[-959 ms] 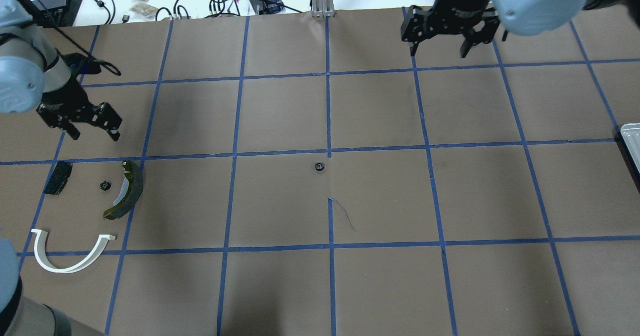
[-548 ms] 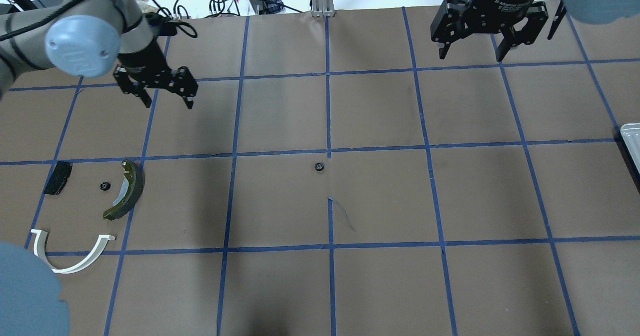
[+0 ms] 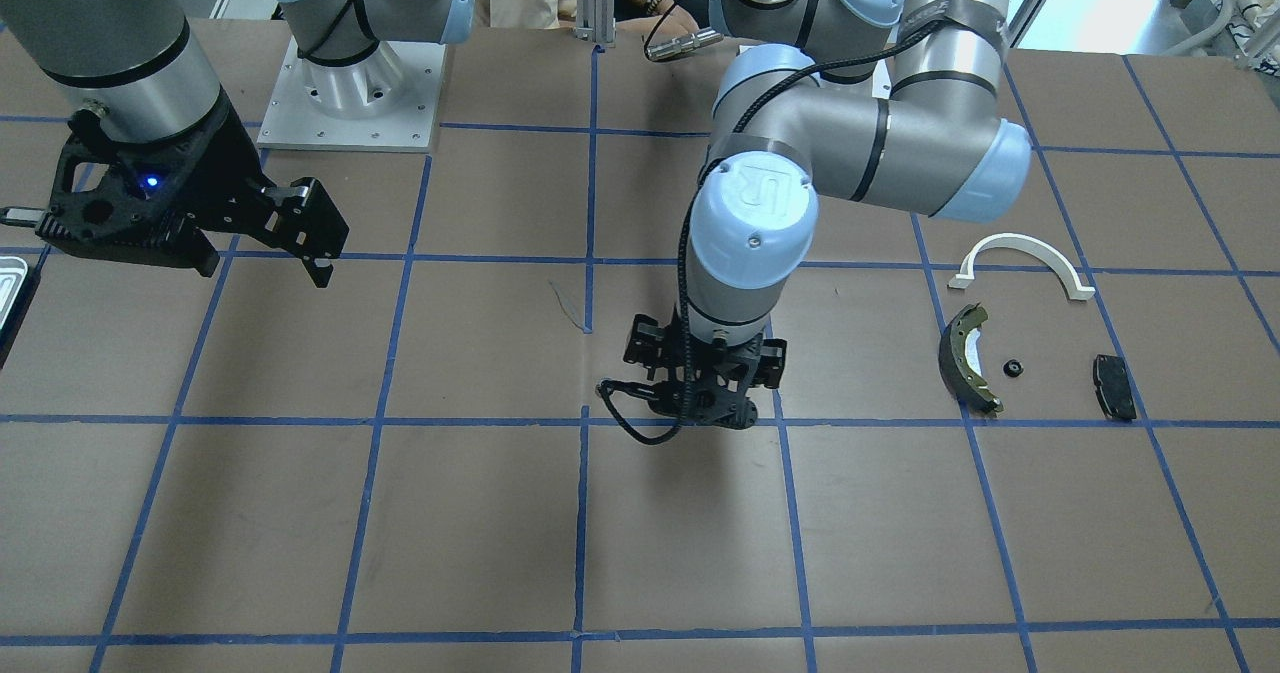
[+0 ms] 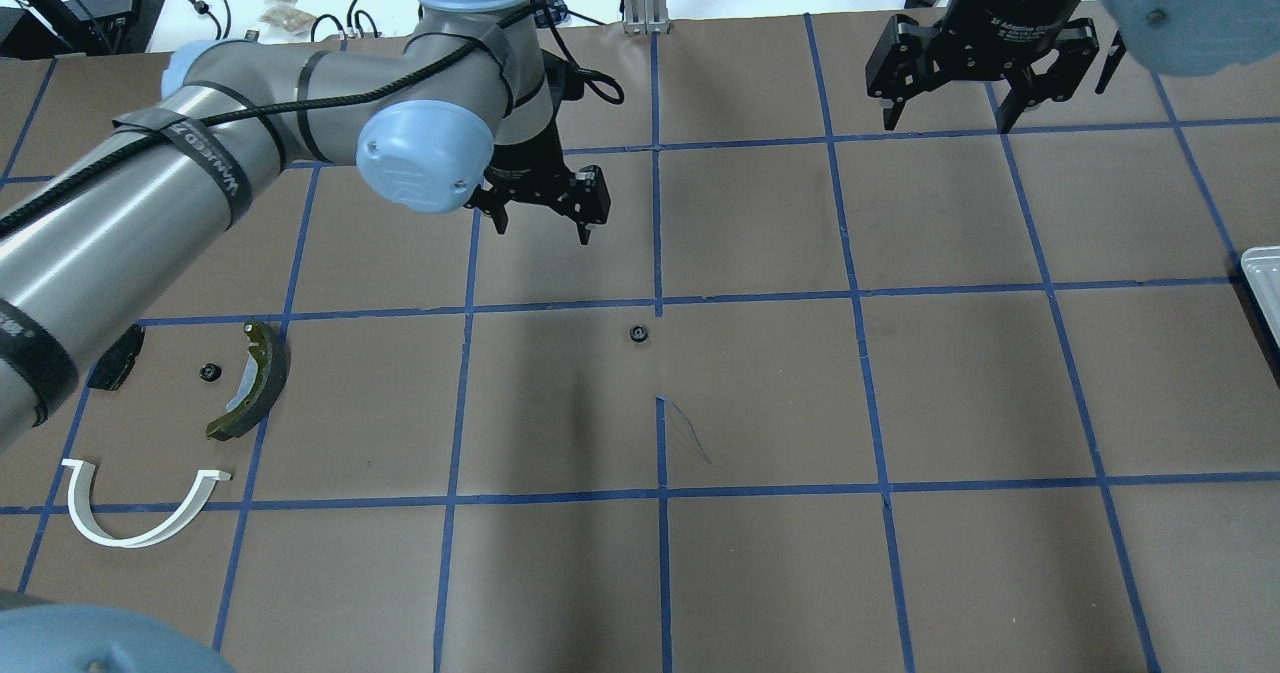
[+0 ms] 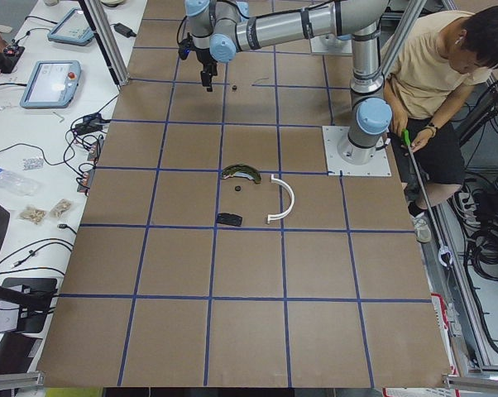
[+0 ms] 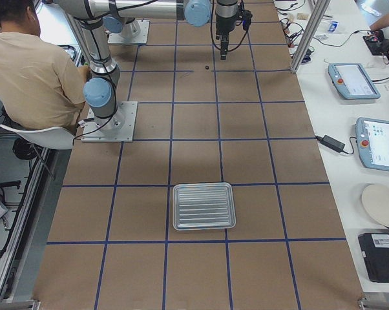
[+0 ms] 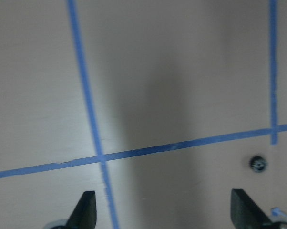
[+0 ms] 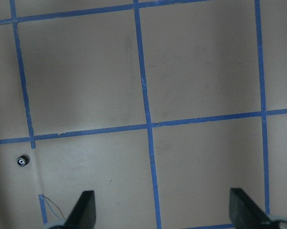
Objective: Place bearing gear from tray to pile
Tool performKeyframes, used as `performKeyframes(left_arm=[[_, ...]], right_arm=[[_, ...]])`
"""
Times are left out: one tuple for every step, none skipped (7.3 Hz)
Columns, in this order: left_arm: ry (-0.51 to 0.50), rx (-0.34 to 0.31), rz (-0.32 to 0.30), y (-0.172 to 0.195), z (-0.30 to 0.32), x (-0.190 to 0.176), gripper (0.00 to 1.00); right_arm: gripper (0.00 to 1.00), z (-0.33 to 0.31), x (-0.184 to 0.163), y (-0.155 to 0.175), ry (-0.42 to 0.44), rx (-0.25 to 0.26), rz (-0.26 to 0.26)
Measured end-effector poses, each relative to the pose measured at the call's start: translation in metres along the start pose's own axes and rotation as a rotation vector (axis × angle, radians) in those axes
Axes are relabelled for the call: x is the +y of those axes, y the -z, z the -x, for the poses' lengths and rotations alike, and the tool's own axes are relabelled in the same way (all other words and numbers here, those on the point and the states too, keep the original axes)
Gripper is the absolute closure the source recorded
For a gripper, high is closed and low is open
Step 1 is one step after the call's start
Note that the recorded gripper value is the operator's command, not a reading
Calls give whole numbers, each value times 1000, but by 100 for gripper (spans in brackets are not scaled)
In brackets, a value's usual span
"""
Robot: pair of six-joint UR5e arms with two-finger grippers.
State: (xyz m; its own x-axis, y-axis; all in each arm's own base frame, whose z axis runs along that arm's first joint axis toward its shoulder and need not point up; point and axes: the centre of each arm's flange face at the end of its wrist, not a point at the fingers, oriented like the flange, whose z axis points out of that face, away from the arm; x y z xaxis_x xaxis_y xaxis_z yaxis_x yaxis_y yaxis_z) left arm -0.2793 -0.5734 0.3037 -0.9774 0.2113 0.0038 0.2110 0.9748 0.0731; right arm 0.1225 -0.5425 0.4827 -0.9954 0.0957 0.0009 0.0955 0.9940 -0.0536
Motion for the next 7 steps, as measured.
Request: performKeyframes(left_arm=[[-36,-2,1,-16,-26,3,0],[-65,-4,-8,-35,-45,7,0],[-78,3,-19,-57,-54,12,0],[-83,16,-29,-75,-59,16,1],[-84,25,-33,-90,-62,19,2],[-87,30,-29,-101,-64,20,4],[-88,31,-21,-109,-66,21,11]], right_arm=[[0,-1,0,-2,0,2,4],[0,-1,1,-3,0,3,5],[0,-1,0,-3,0,3,6],[0,-2,0,-3,-1,3,5],[0,-2,0,-3,-2,4,5],[0,-2,0,-2,-2,6,4],[0,-3,0,-2,-2,14,3]])
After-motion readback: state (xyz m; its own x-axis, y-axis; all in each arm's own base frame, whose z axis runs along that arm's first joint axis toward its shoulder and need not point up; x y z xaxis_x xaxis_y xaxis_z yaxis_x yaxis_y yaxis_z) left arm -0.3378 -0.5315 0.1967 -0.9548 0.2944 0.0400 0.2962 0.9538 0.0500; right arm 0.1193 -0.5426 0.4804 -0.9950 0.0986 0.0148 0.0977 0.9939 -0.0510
